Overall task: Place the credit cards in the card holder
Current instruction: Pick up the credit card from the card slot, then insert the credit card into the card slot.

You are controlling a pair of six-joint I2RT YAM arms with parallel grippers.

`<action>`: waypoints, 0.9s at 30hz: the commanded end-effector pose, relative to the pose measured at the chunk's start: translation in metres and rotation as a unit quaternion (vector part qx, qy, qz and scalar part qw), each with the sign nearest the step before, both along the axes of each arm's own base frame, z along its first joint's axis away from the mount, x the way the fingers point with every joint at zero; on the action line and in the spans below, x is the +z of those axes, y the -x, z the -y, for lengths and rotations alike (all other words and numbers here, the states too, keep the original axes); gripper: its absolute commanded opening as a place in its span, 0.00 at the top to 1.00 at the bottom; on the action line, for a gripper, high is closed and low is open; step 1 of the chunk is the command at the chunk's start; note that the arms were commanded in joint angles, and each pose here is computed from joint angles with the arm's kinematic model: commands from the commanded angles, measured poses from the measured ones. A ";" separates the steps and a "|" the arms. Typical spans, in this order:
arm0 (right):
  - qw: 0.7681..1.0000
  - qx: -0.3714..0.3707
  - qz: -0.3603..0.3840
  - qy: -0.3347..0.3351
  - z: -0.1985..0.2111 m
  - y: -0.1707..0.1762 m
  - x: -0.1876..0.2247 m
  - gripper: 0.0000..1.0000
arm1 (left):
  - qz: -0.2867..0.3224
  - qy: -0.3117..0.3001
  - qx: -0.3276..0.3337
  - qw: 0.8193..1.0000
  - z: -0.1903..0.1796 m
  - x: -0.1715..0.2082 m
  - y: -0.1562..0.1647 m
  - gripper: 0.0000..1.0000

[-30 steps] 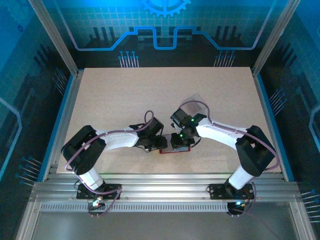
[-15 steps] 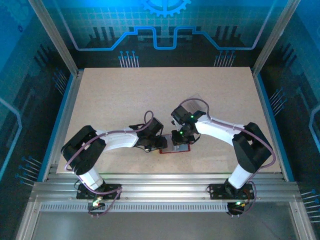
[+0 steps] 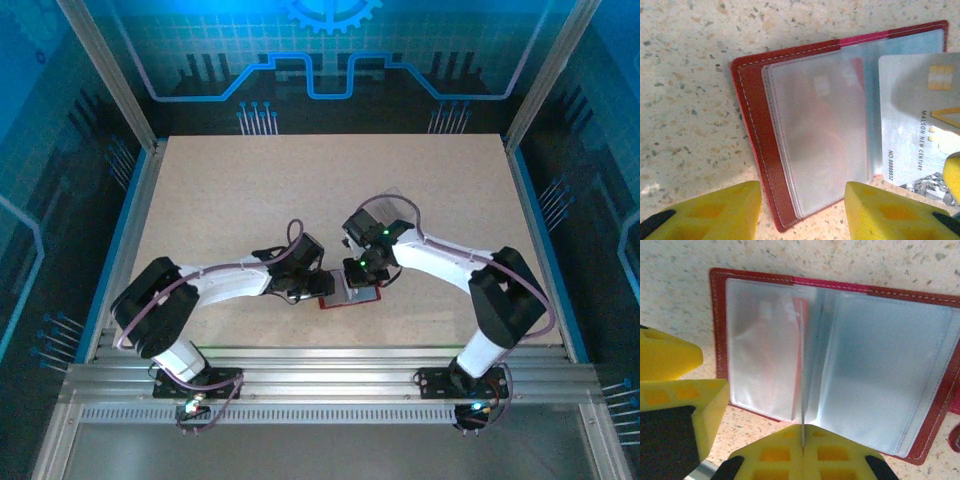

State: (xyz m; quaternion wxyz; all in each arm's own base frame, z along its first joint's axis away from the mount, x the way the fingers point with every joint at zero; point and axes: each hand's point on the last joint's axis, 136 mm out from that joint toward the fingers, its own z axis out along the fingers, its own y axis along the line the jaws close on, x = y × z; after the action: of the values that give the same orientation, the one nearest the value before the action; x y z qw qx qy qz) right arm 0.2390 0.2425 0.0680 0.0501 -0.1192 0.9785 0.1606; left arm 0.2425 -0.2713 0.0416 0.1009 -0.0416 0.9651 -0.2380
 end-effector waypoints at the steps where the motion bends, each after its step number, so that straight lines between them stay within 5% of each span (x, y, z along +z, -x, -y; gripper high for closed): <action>1: 0.999 -0.006 0.018 -0.030 0.003 -0.005 0.025 1.00 | 0.010 -0.024 -0.019 0.999 -0.004 0.008 0.001 0.49; 12: 0.992 -0.041 0.024 -0.121 0.012 -0.017 0.033 1.00 | 0.008 -0.064 -0.005 0.998 0.003 -0.002 -0.019 0.46; 27: 0.977 -0.058 0.017 -0.203 0.008 -0.023 0.018 1.00 | 0.000 -0.144 0.001 0.990 -0.008 -0.025 -0.021 0.56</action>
State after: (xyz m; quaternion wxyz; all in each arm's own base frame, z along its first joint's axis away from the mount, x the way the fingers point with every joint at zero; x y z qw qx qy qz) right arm 0.2614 0.2268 0.0853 0.0983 -0.0518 0.9413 0.3187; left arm 0.2660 -0.2685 0.0228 0.1099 -0.0319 0.9849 -0.1297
